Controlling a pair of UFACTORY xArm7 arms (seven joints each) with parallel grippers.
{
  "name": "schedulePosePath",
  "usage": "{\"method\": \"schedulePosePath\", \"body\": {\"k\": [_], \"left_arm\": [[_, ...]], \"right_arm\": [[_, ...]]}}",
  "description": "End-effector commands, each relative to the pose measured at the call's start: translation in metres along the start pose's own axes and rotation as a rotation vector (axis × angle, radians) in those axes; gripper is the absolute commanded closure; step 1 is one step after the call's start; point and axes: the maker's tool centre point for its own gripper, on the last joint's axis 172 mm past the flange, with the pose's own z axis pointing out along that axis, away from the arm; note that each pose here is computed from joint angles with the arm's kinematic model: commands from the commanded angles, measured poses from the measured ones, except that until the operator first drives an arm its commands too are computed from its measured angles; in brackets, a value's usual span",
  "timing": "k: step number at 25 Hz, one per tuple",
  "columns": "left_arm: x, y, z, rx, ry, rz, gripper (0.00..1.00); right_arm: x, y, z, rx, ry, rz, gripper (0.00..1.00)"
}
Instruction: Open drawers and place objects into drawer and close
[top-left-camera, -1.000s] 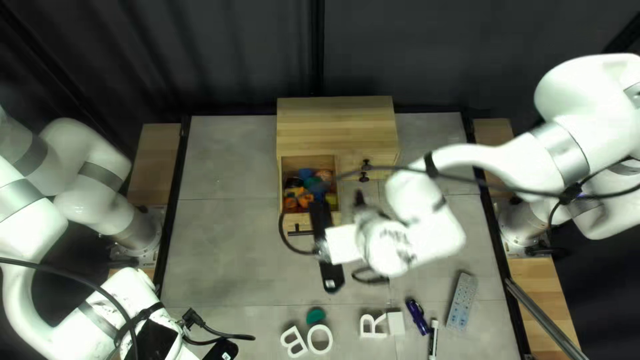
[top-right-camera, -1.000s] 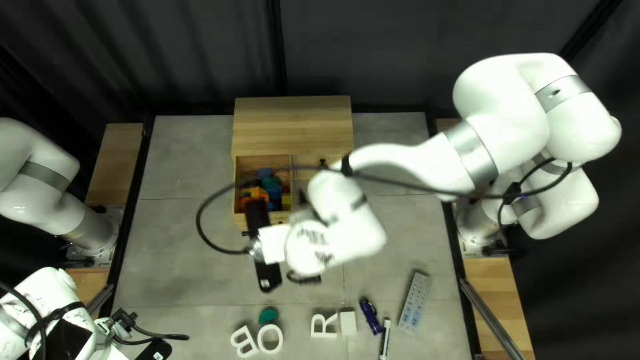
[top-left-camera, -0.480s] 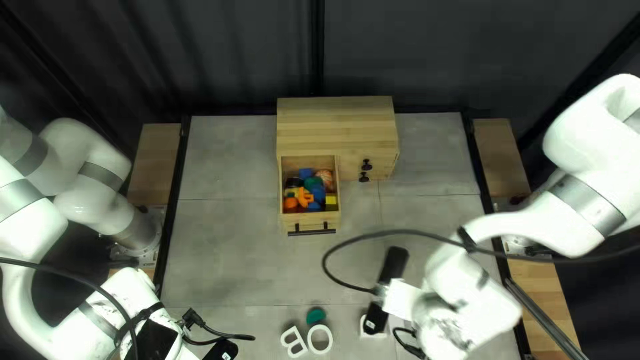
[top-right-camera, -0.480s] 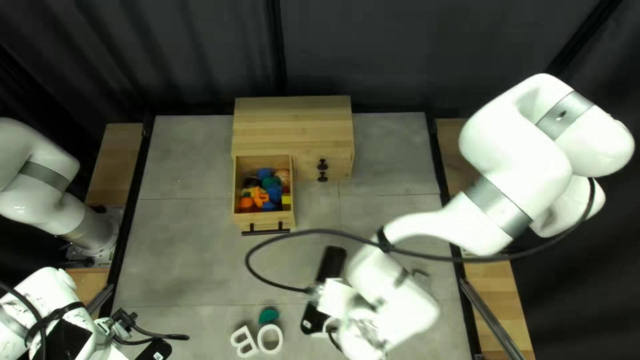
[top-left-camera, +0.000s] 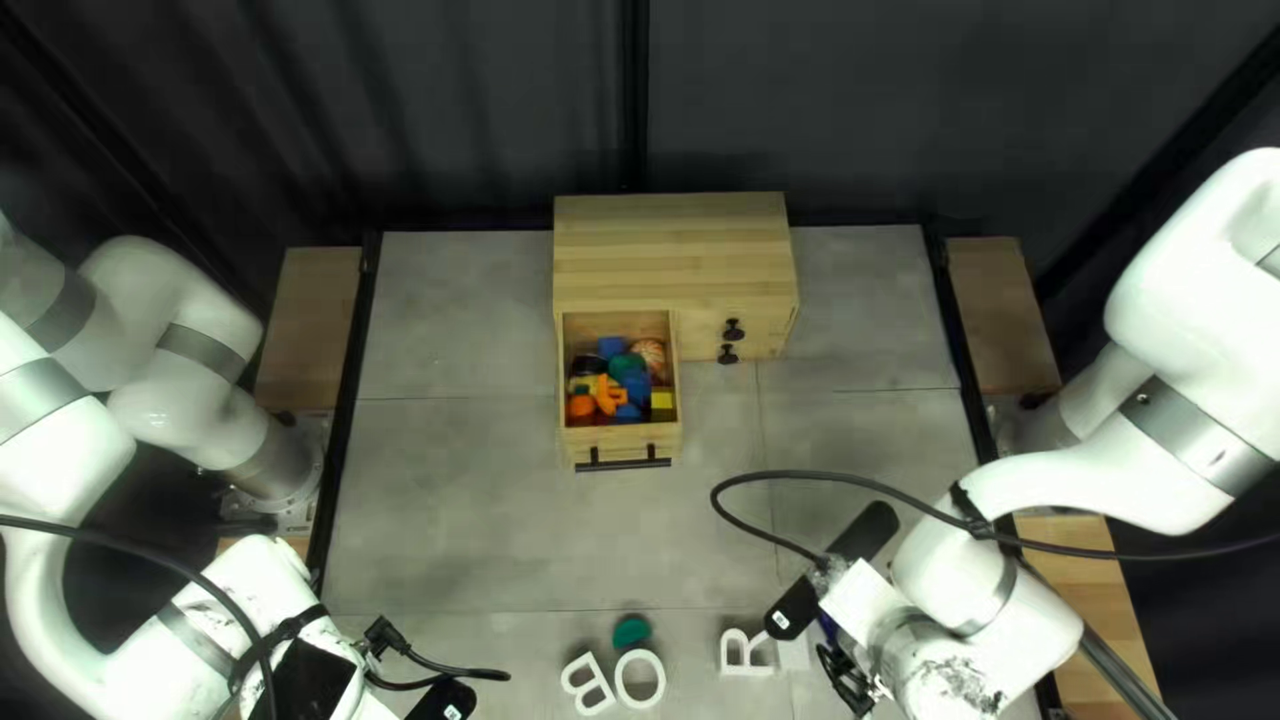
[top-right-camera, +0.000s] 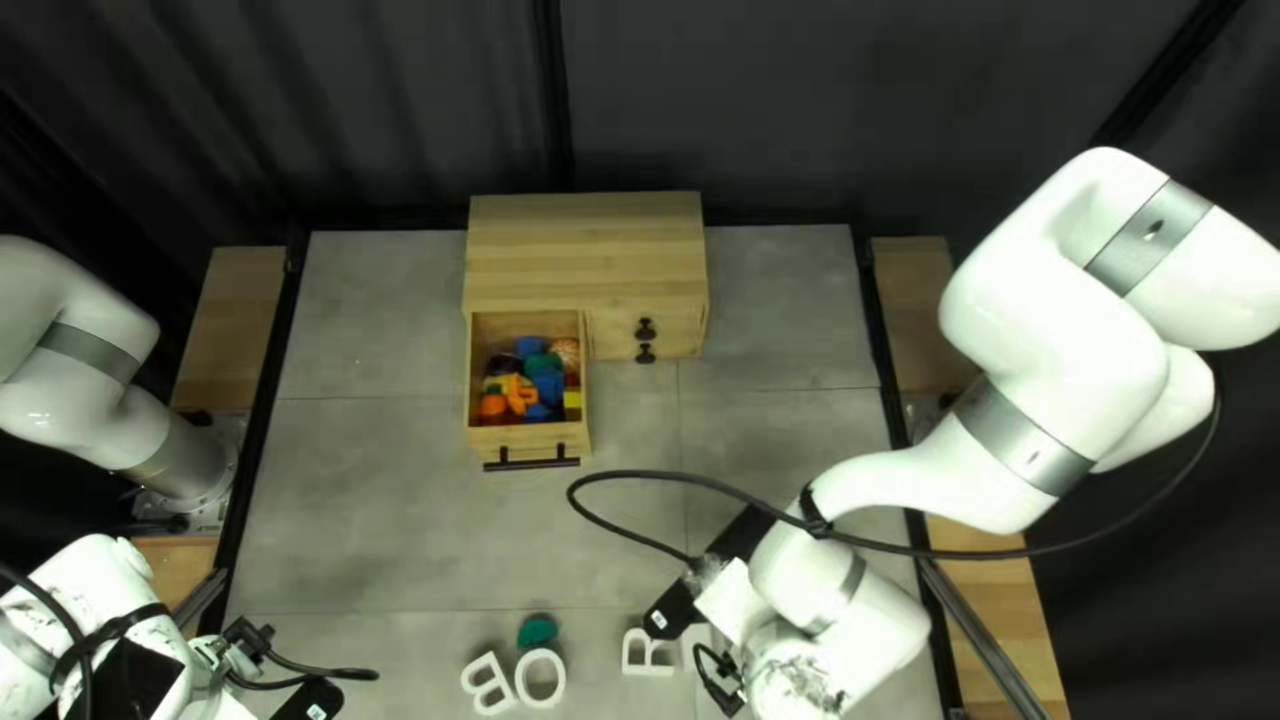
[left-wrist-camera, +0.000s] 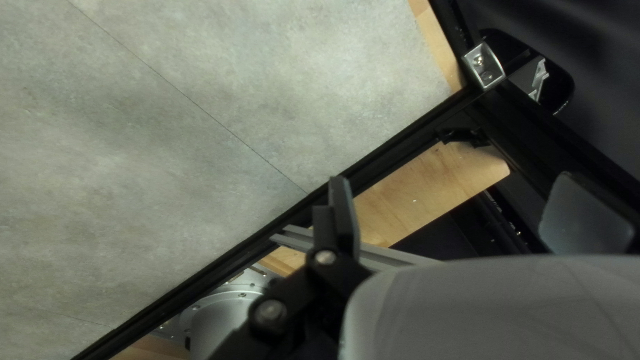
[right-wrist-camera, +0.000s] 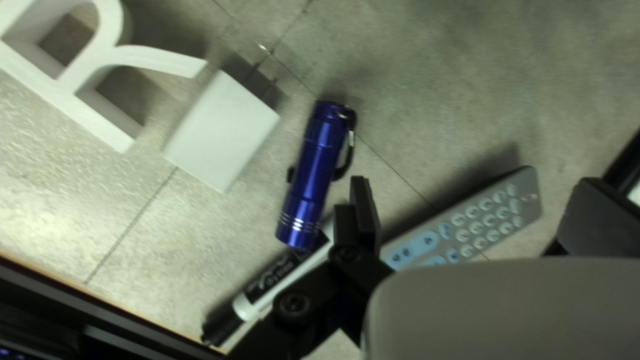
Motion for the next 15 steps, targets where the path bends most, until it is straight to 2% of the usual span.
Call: {"method": "schedulePosePath", "body": {"k": [1,8,15], "left_arm": [[0.0,0.0,0.0,0.0,0.0,0.0,0.0],[0.0,0.0,0.0,0.0,0.0,0.0,0.0],[0.0,0.0,0.0,0.0,0.0,0.0,0.0]], "right_arm": [[-0.007,-0.018,0.011,0.061,0.017,-0.039,0.0],[-0.017,-0.035,0.033,0.136,0.011,-0.079,0.0],[-0.017,-0.036,0.043,0.162,0.007,-0.095,0.0]]}}
